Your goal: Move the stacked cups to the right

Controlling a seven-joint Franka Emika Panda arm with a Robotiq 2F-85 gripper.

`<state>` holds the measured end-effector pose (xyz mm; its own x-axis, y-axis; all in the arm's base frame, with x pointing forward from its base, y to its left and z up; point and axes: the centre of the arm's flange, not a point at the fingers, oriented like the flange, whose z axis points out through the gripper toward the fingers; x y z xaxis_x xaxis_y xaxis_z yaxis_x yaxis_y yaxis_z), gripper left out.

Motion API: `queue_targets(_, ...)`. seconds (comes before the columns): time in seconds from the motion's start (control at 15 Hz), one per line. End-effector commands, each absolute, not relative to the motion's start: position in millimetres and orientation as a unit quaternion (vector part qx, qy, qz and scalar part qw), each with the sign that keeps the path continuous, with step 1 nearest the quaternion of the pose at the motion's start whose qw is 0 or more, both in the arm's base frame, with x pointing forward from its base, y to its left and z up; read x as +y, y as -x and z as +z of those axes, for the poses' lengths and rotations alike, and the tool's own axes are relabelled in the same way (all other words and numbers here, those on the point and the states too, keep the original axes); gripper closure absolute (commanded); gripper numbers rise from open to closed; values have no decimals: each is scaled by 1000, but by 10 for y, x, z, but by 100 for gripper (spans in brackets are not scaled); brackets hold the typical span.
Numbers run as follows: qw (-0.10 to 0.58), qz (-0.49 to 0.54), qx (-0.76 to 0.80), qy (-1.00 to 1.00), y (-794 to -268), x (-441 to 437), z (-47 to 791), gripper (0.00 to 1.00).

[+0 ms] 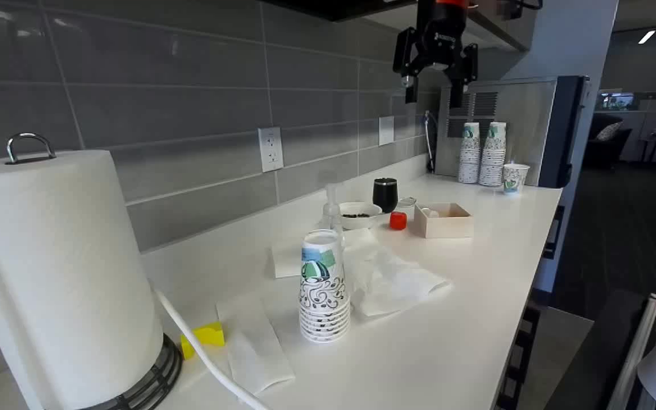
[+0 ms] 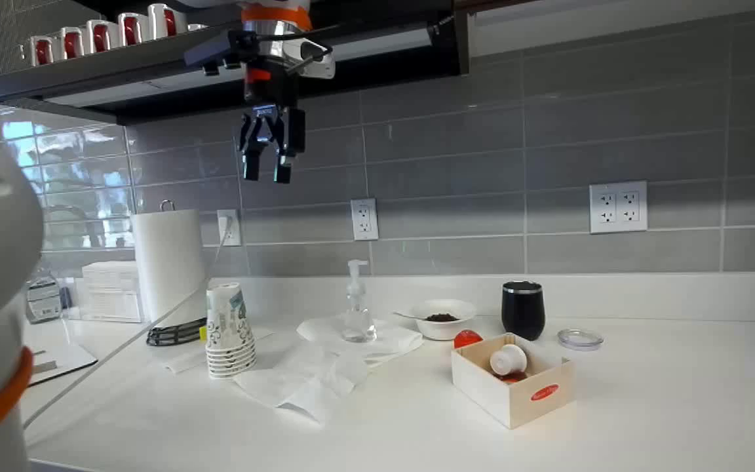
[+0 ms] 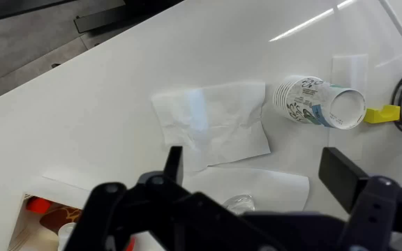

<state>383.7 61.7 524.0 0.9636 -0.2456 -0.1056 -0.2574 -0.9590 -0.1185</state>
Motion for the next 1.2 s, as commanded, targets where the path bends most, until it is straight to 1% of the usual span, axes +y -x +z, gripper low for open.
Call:
queue_targets(0.0, 66, 45, 127, 989, -3837, 617, 5241, 0)
queue_targets(0.53, 66, 45, 127, 989, -3837, 617, 5241, 0)
queue_targets(0.93, 49, 52, 107, 992, -3883, 875, 4805, 0)
queue_targets(1.13, 48, 32, 96, 994, -3940, 1067, 4524, 0)
